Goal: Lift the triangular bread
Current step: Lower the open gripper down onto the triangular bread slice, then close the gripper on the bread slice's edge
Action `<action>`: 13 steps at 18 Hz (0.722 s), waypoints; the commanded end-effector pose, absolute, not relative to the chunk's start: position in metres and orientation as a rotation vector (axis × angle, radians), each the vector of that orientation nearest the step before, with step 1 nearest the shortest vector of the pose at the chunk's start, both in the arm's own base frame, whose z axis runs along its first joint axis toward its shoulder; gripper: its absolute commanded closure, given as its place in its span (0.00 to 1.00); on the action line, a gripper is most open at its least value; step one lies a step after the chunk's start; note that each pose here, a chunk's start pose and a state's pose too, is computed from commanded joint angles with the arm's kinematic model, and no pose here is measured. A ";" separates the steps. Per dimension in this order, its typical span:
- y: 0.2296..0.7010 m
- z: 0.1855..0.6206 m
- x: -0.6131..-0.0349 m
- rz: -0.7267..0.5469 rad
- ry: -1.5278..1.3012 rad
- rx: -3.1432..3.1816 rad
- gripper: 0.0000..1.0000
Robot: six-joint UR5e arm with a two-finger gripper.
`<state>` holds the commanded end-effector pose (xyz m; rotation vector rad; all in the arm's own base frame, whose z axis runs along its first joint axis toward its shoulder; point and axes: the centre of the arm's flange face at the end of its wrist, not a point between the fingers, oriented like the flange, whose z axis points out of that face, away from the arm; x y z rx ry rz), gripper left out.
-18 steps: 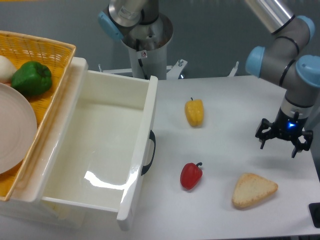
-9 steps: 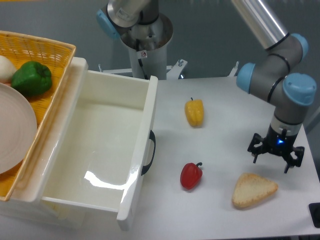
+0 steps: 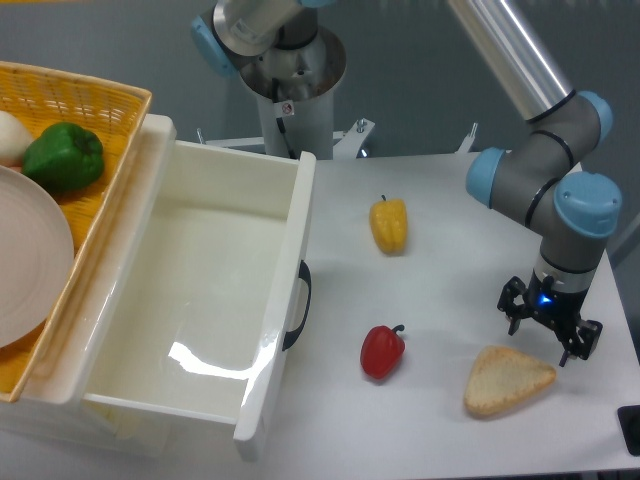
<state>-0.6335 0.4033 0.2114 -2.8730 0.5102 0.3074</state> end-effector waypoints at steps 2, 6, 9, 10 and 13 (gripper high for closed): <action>0.404 0.208 -0.636 0.319 0.514 -2.895 0.10; 0.419 0.200 -0.633 0.312 0.538 -2.892 0.11; 0.419 0.198 -0.633 0.308 0.538 -2.894 0.37; 0.419 0.198 -0.633 0.308 0.538 -2.894 0.46; 0.419 0.199 -0.633 0.308 0.520 -2.895 0.83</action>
